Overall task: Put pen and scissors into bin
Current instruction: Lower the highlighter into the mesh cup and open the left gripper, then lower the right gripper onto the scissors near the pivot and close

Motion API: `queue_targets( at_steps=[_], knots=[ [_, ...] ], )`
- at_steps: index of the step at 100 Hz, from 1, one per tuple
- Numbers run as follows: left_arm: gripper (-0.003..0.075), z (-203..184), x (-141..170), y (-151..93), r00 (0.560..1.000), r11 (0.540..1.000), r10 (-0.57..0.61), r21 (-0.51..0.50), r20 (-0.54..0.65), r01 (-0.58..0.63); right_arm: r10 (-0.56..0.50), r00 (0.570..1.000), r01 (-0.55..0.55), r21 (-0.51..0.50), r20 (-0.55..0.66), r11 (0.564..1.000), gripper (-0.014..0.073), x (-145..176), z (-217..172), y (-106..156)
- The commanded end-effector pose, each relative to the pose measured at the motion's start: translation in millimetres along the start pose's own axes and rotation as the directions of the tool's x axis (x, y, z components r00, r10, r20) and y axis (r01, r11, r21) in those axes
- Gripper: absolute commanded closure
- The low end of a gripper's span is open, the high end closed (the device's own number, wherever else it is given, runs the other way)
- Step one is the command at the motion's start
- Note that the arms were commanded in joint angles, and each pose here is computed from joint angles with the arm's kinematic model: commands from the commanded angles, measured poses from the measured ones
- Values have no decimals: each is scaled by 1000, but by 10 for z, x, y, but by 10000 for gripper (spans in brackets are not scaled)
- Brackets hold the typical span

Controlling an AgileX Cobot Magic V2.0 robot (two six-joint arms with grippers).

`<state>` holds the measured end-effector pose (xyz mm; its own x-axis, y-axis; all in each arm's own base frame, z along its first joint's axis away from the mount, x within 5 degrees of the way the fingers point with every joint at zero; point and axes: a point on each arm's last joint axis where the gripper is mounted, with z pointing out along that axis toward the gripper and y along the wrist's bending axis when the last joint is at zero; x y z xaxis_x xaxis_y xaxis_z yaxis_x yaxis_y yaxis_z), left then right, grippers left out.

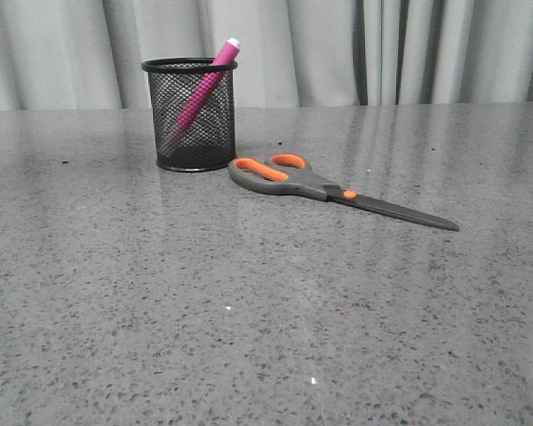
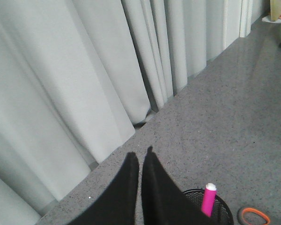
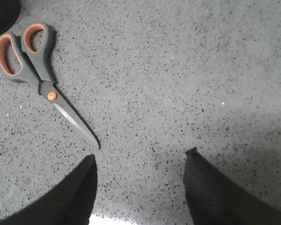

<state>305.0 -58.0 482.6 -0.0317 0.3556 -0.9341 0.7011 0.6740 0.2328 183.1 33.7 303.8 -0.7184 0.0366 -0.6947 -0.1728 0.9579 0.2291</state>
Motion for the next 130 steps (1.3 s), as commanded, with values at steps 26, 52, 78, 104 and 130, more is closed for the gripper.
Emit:
queue_targets(
  at_steps=[26,52,78,104,130],
  knots=[
    [740,-573,64,-394,996,983,-71,-168,54,79,-195,978,201,-94,67,975,225,-124,-61,249],
    [739,-769,584,-749,990,954,-140,-263,36,144,-411,910,413,-236,59,880,225,-398,79,699],
    [739,-1007,775,-1041,990,939,-127,-312,67,142,-554,832,531,-308,17,789,225,-704,584,1018],
    [739,-1149,814,-1134,994,925,-79,-368,71,99,-606,790,551,-326,-94,768,225,-882,1109,1074],
    [739,-1157,819,-1130,994,922,-80,-374,70,100,-631,759,555,-348,-161,756,225,-908,1395,1098]
  ],
)
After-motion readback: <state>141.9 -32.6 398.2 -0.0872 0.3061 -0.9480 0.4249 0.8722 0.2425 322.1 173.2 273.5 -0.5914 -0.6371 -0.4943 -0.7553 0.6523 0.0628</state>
